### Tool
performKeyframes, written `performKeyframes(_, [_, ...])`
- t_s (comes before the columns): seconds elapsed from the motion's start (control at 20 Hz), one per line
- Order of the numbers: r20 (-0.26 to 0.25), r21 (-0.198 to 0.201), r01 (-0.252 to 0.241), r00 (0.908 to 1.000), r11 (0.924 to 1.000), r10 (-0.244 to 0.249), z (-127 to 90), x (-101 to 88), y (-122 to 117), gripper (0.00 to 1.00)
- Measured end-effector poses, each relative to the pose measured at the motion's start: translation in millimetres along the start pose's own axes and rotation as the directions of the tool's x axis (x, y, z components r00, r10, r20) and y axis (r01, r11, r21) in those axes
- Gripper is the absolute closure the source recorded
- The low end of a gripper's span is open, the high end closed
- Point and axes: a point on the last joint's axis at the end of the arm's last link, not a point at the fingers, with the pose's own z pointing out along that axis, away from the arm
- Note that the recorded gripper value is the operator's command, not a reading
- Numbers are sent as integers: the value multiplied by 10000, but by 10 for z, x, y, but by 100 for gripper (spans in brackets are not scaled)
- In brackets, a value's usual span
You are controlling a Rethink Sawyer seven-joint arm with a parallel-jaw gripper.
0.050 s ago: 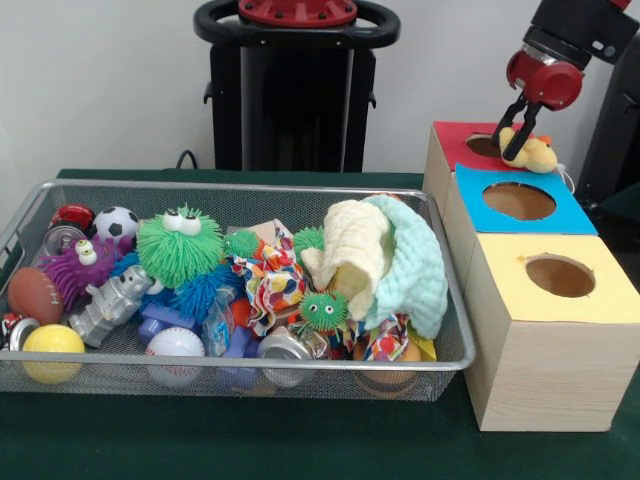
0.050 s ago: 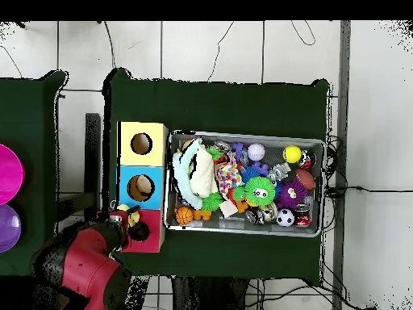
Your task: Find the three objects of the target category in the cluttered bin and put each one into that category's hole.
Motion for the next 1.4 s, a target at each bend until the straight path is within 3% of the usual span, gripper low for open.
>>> performKeyframes(0.35, [107,-11,-42,9999,10000,42,33,57,-17,0])
performKeyframes(0.4, [131,-4,23,9999,10000,-23,28,80,-14,100])
performKeyframes(1.4, [125,132,114,9999,9998,-116,-37,114,35,100])
